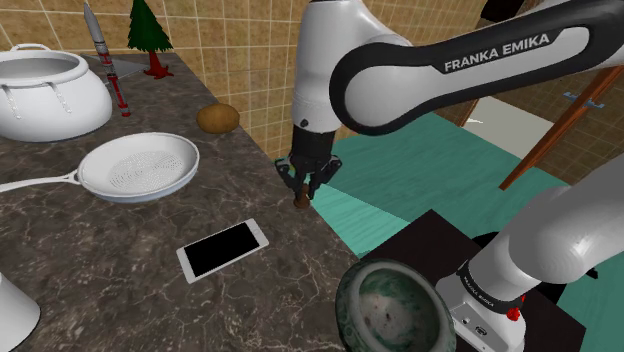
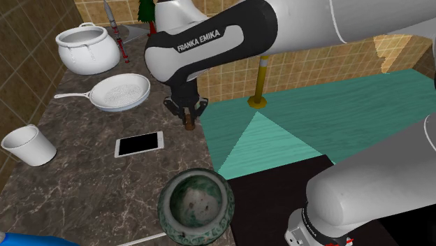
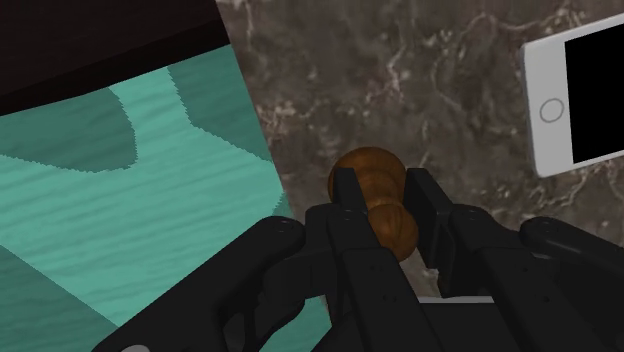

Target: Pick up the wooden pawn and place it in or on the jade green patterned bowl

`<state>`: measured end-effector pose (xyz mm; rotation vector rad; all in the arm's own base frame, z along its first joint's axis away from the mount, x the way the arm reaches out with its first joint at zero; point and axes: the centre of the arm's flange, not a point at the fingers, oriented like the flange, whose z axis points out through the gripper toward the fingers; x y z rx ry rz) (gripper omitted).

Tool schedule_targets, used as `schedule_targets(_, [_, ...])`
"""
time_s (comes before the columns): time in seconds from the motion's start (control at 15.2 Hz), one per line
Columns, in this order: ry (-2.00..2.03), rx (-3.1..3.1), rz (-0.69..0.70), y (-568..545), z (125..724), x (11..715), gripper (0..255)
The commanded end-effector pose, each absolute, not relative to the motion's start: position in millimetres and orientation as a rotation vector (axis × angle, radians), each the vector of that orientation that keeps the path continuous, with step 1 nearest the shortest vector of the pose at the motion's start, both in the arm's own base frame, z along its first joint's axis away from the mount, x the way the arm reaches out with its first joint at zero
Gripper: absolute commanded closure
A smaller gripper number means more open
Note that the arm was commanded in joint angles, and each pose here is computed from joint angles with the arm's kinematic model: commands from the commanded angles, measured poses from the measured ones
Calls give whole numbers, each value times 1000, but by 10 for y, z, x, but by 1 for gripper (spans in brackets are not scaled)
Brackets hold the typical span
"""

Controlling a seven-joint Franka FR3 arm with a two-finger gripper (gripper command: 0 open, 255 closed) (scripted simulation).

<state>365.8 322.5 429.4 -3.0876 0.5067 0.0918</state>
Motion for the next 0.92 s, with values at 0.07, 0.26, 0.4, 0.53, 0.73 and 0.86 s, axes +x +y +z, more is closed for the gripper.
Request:
schedule_targets(0.07, [507, -3088, 92, 3222, 4450, 3669, 255])
schedule_targets(0.26, [507, -3088, 92, 3222, 4608, 3669, 255])
schedule_targets(0.4, [507, -3088, 92, 3222, 4714, 3669, 255])
schedule_targets(0.53, [507, -3088, 92, 3222, 4819, 3669, 255])
schedule_targets(0.73, [507, -3088, 92, 3222, 4978, 3669, 255])
schedule_targets(0.86, [507, -3088, 92, 3222, 5083, 3669, 255])
